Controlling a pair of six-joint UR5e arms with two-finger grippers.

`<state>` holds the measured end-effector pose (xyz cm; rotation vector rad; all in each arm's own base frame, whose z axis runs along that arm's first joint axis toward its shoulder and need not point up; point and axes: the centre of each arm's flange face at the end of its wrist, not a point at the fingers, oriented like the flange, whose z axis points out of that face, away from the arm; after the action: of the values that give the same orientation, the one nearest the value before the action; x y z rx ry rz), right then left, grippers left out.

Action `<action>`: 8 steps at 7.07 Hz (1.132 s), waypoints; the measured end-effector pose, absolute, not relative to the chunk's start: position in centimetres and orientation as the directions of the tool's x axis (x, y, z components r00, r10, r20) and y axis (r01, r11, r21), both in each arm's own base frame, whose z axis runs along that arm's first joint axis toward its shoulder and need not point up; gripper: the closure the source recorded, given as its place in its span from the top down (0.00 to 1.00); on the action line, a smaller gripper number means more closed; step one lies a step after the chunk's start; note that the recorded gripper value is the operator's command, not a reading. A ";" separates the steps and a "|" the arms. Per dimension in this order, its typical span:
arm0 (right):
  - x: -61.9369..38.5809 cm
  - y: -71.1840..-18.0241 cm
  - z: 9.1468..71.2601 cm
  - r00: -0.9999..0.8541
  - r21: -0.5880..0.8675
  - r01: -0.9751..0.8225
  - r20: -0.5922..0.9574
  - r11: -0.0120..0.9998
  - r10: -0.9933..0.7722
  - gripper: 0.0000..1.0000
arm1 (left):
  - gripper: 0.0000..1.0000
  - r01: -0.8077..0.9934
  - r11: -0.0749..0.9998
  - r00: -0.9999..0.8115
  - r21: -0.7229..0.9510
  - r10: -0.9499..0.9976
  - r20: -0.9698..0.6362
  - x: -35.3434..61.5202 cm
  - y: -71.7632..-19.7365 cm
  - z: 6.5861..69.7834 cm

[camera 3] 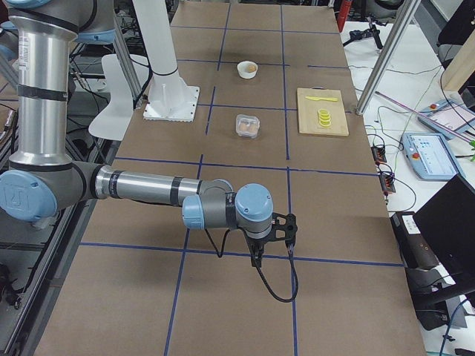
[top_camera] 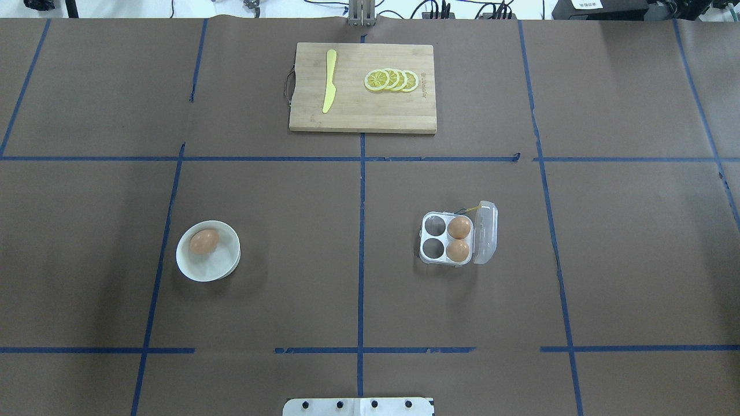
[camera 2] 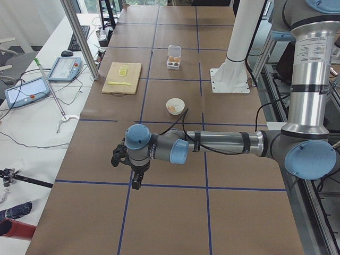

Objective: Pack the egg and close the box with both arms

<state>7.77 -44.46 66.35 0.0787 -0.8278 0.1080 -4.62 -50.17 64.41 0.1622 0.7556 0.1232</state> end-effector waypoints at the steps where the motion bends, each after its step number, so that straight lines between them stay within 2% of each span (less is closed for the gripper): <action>1: 7.7 -44.4 66.3 0.672 0.027 -0.125 0.738 0.992 0.064 1.00 | 1.00 -0.053 0.980 0.721 0.192 0.170 -0.671 -4.6 -50.2 64.4; 3: 7.6 -44.1 66.3 0.665 0.025 -0.124 0.744 0.992 0.064 1.00 | 1.00 -0.048 0.974 0.721 0.222 0.188 -0.667 -4.5 -50.5 62.6; 5: 7.5 -43.8 66.3 0.662 0.024 -0.124 0.747 0.992 0.065 1.00 | 1.00 0.006 0.967 0.714 0.256 0.175 -0.678 -3.2 -51.1 57.1; 8: 7.4 -44.3 65.9 0.666 0.041 -0.117 0.744 0.992 0.047 1.00 | 1.00 0.083 0.977 0.629 0.199 0.103 -0.770 8.1 -49.3 46.2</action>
<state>7.41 -44.33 65.90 0.0879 -0.8365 0.0926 8.13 -49.33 46.23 0.2242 0.8923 0.0113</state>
